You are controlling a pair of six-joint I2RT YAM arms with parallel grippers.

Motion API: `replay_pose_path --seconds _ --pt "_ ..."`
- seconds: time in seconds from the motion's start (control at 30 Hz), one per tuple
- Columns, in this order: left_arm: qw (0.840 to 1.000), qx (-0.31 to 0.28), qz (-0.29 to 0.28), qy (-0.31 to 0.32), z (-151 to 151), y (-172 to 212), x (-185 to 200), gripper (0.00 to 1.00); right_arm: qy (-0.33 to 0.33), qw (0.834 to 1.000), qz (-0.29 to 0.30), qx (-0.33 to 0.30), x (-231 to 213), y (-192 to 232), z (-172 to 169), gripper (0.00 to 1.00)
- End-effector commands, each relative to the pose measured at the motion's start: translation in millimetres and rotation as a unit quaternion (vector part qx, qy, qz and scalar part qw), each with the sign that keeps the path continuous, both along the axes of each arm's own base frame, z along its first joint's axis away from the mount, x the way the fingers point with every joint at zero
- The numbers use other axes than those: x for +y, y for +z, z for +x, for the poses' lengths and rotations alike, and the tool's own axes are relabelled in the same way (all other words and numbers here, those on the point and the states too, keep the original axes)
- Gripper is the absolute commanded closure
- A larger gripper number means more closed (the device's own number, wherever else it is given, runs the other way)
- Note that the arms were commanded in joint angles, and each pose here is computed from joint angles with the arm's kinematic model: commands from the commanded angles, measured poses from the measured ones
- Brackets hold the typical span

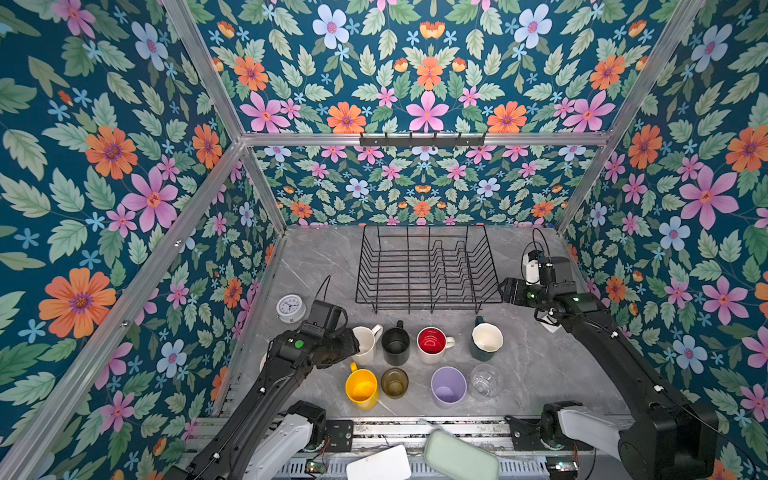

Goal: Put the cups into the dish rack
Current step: 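Lower the left gripper onto the white mug's rim and grasp it, then lift the white mug with the left gripper toward the right gripper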

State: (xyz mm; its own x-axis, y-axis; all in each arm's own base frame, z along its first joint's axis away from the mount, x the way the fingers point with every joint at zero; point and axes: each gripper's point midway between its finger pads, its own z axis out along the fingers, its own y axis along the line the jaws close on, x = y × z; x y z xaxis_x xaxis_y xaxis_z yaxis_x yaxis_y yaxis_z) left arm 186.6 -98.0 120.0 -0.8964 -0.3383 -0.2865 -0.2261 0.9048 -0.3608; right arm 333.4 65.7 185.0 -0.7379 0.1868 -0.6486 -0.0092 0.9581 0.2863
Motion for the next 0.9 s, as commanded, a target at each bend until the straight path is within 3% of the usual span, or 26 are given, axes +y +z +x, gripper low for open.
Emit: replay_pose_path --seconds 0.0,0.33,0.87 --pt "1.0 -0.013 -0.004 0.012 8 -2 -4 0.36 0.005 1.0 0.004 -0.002 2 1 -1 0.13" --pt "1.0 -0.004 0.014 0.018 12 -16 -2 0.42 0.021 1.0 0.005 -0.01 5 4 -5 0.03" --pt "1.0 0.008 0.02 0.021 12 -31 -3 0.57 0.008 1.0 -0.007 -0.022 -2 8 -11 0.01"
